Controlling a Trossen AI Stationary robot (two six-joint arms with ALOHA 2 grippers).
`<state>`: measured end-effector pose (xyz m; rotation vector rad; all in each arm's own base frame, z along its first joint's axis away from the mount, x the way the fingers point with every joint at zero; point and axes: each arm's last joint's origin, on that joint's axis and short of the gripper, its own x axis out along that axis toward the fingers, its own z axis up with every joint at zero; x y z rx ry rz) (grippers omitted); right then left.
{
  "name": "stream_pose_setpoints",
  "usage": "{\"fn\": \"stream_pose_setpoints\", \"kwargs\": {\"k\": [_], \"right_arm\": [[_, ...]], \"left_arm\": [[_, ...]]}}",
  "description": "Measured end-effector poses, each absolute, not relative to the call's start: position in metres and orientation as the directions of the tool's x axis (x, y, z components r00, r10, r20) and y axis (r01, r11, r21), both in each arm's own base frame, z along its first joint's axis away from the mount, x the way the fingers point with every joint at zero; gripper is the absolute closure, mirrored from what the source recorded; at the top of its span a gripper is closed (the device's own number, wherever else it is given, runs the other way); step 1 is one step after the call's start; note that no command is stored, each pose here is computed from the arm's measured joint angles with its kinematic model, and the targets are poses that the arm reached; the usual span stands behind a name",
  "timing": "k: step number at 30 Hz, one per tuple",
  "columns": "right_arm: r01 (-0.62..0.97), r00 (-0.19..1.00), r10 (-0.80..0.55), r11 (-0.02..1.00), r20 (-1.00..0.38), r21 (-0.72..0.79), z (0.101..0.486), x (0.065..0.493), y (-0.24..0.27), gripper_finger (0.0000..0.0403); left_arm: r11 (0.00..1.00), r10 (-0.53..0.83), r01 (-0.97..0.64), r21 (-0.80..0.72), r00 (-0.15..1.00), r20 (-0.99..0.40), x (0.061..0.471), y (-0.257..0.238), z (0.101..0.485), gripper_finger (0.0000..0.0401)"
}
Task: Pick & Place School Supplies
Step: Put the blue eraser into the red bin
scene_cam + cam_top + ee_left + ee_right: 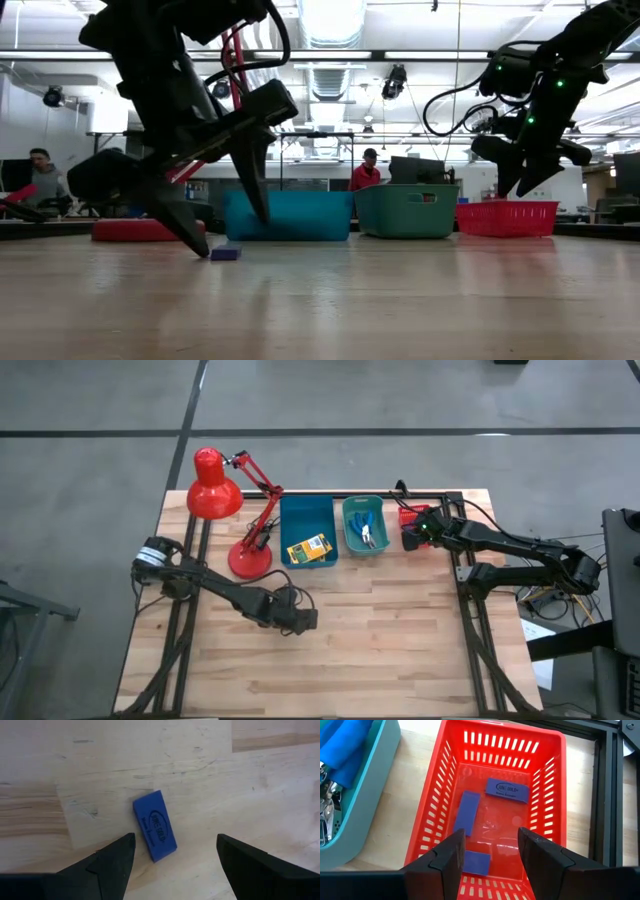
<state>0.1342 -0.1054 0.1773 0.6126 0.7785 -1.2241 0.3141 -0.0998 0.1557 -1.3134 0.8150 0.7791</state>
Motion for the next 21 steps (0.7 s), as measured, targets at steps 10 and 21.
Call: {"fn": "stream_pose_setpoints", "kwargs": {"k": [10, 21], "right_arm": [[0.97, 0.148, -0.584, 0.241, -0.798, 0.003, 0.177, 0.134, -0.105, 0.0227], [0.971, 0.147, -0.584, 0.241, -0.798, 0.003, 0.177, 0.134, -0.105, 0.0227]], "left_arm": [[0.069, 0.022, -0.923, -0.38, 0.382, -0.924, 0.31, -0.099, 0.165, 0.0114], [0.063, 0.114, -0.964, -0.257, 0.263, -0.958, 0.328, -0.09, 0.185, 0.0119]]}}
